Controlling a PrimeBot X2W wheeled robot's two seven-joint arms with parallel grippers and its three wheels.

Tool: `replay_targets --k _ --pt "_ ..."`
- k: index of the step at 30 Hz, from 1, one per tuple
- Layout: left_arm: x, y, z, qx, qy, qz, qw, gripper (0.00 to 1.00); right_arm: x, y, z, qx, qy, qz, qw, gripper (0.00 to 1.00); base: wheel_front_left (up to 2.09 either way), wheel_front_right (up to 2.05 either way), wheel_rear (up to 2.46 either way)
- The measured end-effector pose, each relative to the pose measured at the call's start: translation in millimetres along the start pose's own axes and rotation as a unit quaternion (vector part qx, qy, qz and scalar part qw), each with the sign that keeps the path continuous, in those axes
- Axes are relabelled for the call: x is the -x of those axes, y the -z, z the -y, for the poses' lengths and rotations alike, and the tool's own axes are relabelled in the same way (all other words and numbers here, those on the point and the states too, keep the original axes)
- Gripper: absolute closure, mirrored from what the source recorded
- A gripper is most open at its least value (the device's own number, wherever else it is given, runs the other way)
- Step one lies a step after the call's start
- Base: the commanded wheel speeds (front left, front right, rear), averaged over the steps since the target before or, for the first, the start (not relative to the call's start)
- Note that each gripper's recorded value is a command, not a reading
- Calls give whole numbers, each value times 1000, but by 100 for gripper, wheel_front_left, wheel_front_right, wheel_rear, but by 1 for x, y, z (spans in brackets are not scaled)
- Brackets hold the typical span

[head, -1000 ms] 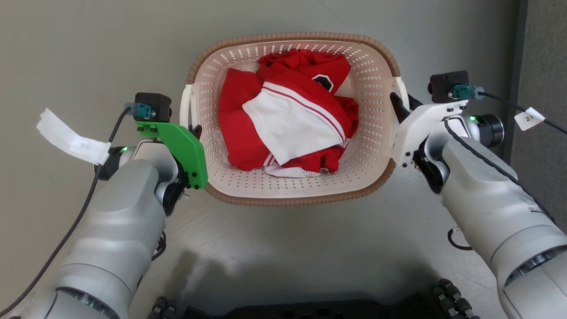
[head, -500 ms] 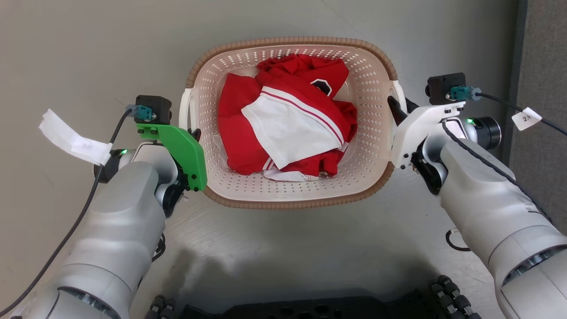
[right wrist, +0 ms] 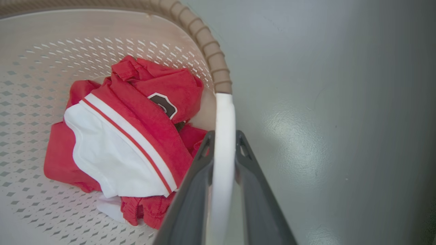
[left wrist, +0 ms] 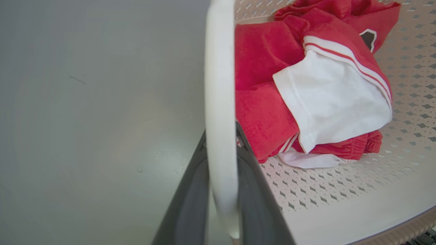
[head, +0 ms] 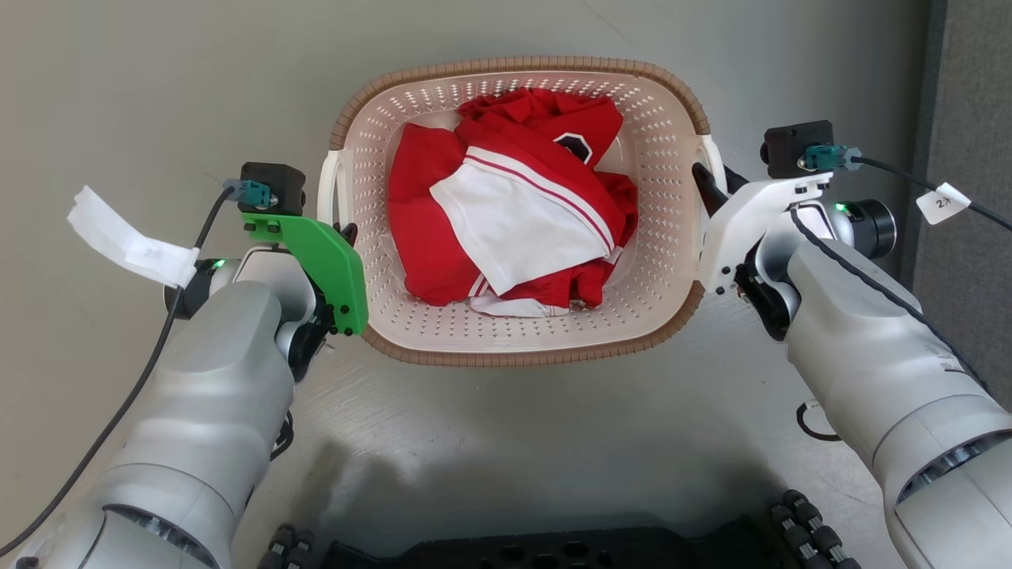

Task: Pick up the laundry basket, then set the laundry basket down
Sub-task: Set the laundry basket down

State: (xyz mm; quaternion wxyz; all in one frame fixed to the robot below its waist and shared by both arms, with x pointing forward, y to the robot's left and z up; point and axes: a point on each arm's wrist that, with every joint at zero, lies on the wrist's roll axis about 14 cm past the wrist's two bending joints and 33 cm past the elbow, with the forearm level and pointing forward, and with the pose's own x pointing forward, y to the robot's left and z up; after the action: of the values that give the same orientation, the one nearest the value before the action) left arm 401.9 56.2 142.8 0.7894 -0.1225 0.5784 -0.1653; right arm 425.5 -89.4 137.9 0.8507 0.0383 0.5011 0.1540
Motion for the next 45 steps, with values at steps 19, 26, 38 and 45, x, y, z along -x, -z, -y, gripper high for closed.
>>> replay_targets --k 19,26,38,45 --pt "4 1 -7 -1 -7 -8 1000 0 1 -11 0 15 -15 24 999 0 0 0 0" --pt "9 -22 3 1 5 45 999 0 6 -25 -2 15 -19 48 999 0 0 0 0" --pt "53 -93 6 -52 3 210 976 0 39 -72 -10 6 -21 126 992 0 0 0 0" --pt "84 -117 22 -71 13 255 964 0 78 -138 -6 0 -4 229 973 0 0 0 0"
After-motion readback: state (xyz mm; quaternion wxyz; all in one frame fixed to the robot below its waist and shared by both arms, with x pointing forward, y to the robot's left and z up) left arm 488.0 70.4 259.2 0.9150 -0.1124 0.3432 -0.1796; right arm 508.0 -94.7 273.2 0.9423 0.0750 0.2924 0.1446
